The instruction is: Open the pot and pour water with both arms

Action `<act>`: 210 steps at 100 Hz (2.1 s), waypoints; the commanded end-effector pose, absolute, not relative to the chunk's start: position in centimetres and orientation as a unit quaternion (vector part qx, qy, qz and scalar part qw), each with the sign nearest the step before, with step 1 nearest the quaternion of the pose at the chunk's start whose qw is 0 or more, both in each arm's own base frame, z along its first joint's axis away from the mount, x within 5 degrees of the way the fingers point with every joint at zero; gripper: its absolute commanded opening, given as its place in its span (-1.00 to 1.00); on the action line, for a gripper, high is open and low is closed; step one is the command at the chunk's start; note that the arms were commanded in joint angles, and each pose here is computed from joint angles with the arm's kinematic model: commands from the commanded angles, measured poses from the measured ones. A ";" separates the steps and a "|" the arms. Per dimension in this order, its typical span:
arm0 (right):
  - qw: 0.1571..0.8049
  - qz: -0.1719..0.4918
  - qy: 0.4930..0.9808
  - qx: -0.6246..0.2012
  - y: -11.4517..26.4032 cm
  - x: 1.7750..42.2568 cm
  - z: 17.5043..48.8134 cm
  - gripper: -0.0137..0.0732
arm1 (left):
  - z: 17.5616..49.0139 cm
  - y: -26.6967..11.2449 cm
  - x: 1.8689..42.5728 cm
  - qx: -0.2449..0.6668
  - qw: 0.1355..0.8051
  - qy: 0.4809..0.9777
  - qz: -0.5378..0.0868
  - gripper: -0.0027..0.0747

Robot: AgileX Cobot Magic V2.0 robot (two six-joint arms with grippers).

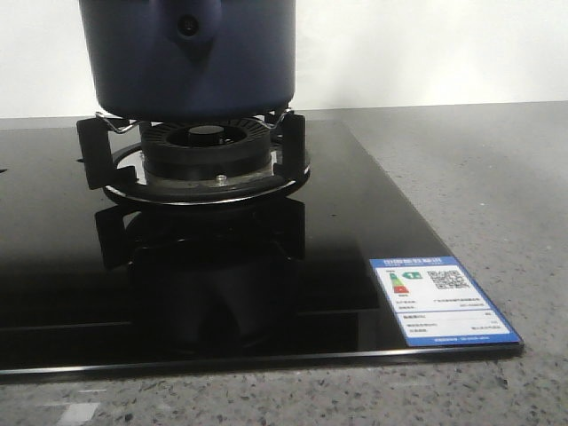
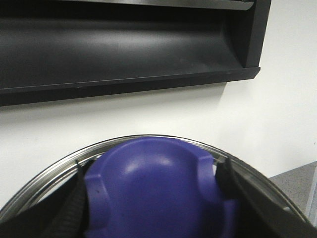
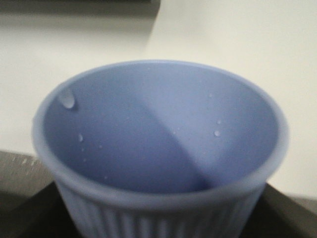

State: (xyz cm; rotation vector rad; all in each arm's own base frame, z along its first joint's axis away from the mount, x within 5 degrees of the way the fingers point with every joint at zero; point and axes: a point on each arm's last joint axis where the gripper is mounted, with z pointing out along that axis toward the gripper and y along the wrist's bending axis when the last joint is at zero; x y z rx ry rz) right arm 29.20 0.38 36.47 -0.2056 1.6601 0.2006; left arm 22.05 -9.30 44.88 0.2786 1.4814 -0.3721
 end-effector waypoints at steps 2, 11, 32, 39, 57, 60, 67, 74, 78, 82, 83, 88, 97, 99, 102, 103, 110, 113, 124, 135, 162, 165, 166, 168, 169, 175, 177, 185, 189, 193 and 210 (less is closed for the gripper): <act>0.677 0.113 0.722 -0.089 -1.0 28.1 36.2 0.16 | 47.3 -8.4 21.1 0.097 0.761 0.621 -0.162 0.10; 0.664 0.100 0.736 -0.086 -2.8 28.4 33.8 0.16 | 47.3 -8.4 21.1 0.097 0.761 0.621 -0.162 0.10; 0.666 0.129 0.727 -0.103 -4.8 30.7 30.2 0.16 | 47.3 -8.4 21.1 0.097 0.761 0.621 -0.162 0.10; 0.668 0.128 0.722 -0.123 -4.9 31.5 29.0 0.16 | 47.3 -8.4 21.1 0.097 0.760 0.622 -0.163 0.10; 0.671 0.138 0.715 -0.139 -5.1 33.0 26.5 0.16 | 47.3 -8.4 21.1 0.098 0.760 0.622 -0.162 0.10; 0.671 0.140 0.714 -0.139 -5.2 33.2 26.1 0.15 | 47.3 -8.4 21.1 0.098 0.760 0.622 -0.161 0.10; 0.672 0.137 0.713 -0.146 -5.2 33.5 25.5 0.11 | 47.3 -8.4 21.1 0.099 0.760 0.621 -0.160 0.10; 0.670 0.132 0.715 -0.153 -5.3 33.7 25.0 0.07 | 47.3 -8.4 21.1 0.100 0.761 0.621 -0.160 0.10; 0.669 0.128 0.716 -0.155 -5.3 33.7 24.8 0.06 | 47.3 -8.4 21.1 0.100 0.761 0.621 -0.160 0.10; 0.668 0.126 0.717 -0.154 -5.4 33.8 24.7 0.06 | 47.3 -8.4 21.1 0.100 0.761 0.621 -0.160 0.10; 0.668 0.126 0.717 -0.154 -5.4 33.8 24.7 0.06 | 47.3 -8.4 21.1 0.100 0.761 0.621 -0.160 0.10; 0.667 0.126 0.718 -0.154 -5.4 33.8 24.6 0.06 | 47.3 -8.4 21.1 0.100 0.761 0.621 -0.160 0.10; 0.662 0.126 0.723 -0.151 -5.5 33.9 24.2 0.06 | 47.3 -8.4 21.1 0.100 0.761 0.621 -0.160 0.10; 0.661 0.126 0.724 -0.151 -5.5 33.9 24.1 0.06 | 47.3 -8.4 21.1 0.100 0.761 0.621 -0.160 0.10; 0.659 0.127 0.726 -0.150 -5.5 34.0 24.0 0.06 | 47.3 -8.4 21.1 0.100 0.761 0.621 -0.160 0.10; 0.659 0.127 0.726 -0.150 -5.5 34.0 23.9 0.06 | 47.3 -8.4 21.1 0.100 0.761 0.621 -0.160 0.10; 0.657 0.129 0.728 -0.148 -5.5 34.1 23.6 0.06 | 47.3 -8.4 21.1 0.100 0.761 0.621 -0.160 0.10; 0.656 0.129 0.728 -0.148 -5.5 34.1 23.6 0.06 | 47.3 -8.4 21.1 0.100 0.761 0.621 -0.160 0.10; 0.656 0.129 0.729 -0.148 -5.6 34.1 23.6 0.07 | 47.3 -8.4 21.1 0.100 0.761 0.621 -0.160 0.10; 0.652 0.125 0.733 -0.146 -5.6 34.1 23.5 0.11 | 47.3 -8.4 21.1 0.100 0.761 0.621 -0.160 0.10; 0.649 0.136 0.737 -0.130 -5.8 34.1 23.6 0.80 | 47.3 -8.4 21.1 0.100 0.761 0.621 -0.160 0.10; 0.649 0.138 0.738 -0.124 -5.9 34.0 23.7 0.80 | 47.3 -8.4 21.1 0.100 0.761 0.621 -0.160 0.10; 0.649 0.140 0.738 -0.121 -6.0 34.0 23.7 0.80 | 47.3 -8.4 21.1 0.100 0.761 0.621 -0.160 0.10; 0.647 0.141 0.739 -0.119 -6.1 33.9 23.7 0.80 | 47.3 -8.4 21.1 0.100 0.761 0.621 -0.160 0.10; 0.647 0.142 0.740 -0.119 -6.1 33.8 23.8 0.80 | 47.3 -8.4 21.1 0.100 0.761 0.621 -0.159 0.10; 0.643 0.143 0.742 -0.121 -6.3 33.4 24.0 0.80 | 47.3 -8.4 21.1 0.100 0.761 0.621 -0.159 0.10; 0.642 0.144 0.743 -0.123 -6.3 33.2 24.1 0.80 | 47.3 -8.4 21.1 0.100 0.761 0.621 -0.159 0.10; 0.639 0.144 0.745 -0.125 -6.4 32.5 24.5 0.80 | 47.3 -8.4 21.1 0.100 0.761 0.621 -0.159 0.10; 0.639 0.143 0.746 -0.123 -6.5 32.1 24.7 0.80 | 47.3 -8.4 21.1 0.100 0.761 0.621 -0.159 0.10; 0.639 0.143 0.745 -0.125 -6.3 31.8 25.0 0.80 | 47.3 -8.4 21.1 0.100 0.761 0.621 -0.159 0.10; 0.623 0.117 0.761 -0.140 -6.1 30.8 25.4 0.80 | 47.3 -8.4 21.1 0.100 0.761 0.621 -0.159 0.10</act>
